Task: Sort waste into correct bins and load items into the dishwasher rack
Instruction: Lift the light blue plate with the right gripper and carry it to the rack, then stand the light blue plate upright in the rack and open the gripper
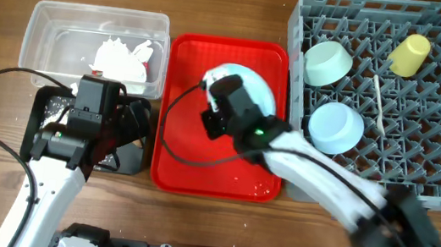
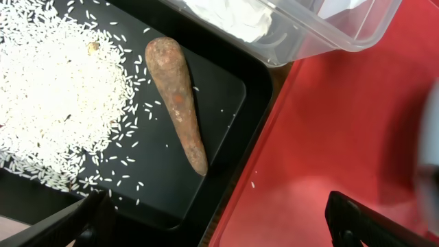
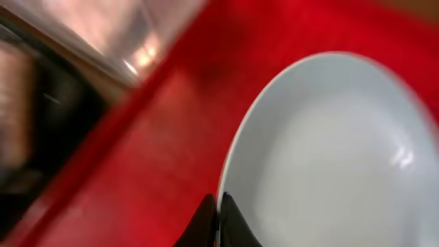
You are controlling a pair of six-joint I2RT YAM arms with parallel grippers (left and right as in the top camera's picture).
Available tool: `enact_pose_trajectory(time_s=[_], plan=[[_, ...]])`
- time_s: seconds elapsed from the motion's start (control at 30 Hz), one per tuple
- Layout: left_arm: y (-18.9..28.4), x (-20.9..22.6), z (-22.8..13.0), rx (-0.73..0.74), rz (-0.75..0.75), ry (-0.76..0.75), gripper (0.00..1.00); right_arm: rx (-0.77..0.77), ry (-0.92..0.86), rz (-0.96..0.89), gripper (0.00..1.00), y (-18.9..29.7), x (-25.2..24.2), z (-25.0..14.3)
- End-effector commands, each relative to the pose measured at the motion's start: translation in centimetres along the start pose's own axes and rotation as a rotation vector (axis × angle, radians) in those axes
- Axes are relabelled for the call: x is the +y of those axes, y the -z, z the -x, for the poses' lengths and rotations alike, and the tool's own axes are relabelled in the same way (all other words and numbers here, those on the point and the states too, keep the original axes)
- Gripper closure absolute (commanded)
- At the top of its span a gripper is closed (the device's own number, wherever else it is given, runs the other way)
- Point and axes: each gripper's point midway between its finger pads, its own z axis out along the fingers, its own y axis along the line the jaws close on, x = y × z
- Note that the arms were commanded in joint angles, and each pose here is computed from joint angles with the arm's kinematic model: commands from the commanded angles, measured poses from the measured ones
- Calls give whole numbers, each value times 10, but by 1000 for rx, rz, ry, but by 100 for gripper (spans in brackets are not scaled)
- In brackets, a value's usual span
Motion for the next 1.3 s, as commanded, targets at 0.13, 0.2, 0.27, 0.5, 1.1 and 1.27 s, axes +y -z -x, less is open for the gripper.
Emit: enact_pose_trajectory(time_s=[0.13, 0.2, 0.27, 0.5, 1.1, 1.27], plan=[[0, 0, 1, 2, -5, 2, 0, -310, -119, 191, 96, 152, -11, 79], [0, 0, 1, 2, -5, 2, 0, -354, -155, 246, 96, 179, -28, 84], [0, 0, 1, 2, -5, 2, 0, -394, -262, 290, 96, 206, -64, 85], [0, 0, 1, 2, -6, 2, 0, -474, -469, 377, 96, 248, -172, 61], [0, 0, 1, 2, -5, 2, 0, -398, -710, 330, 96, 184, -290, -16], [0, 0, 1, 2, -5, 2, 0, -380, -714, 263, 88, 180, -299, -22]])
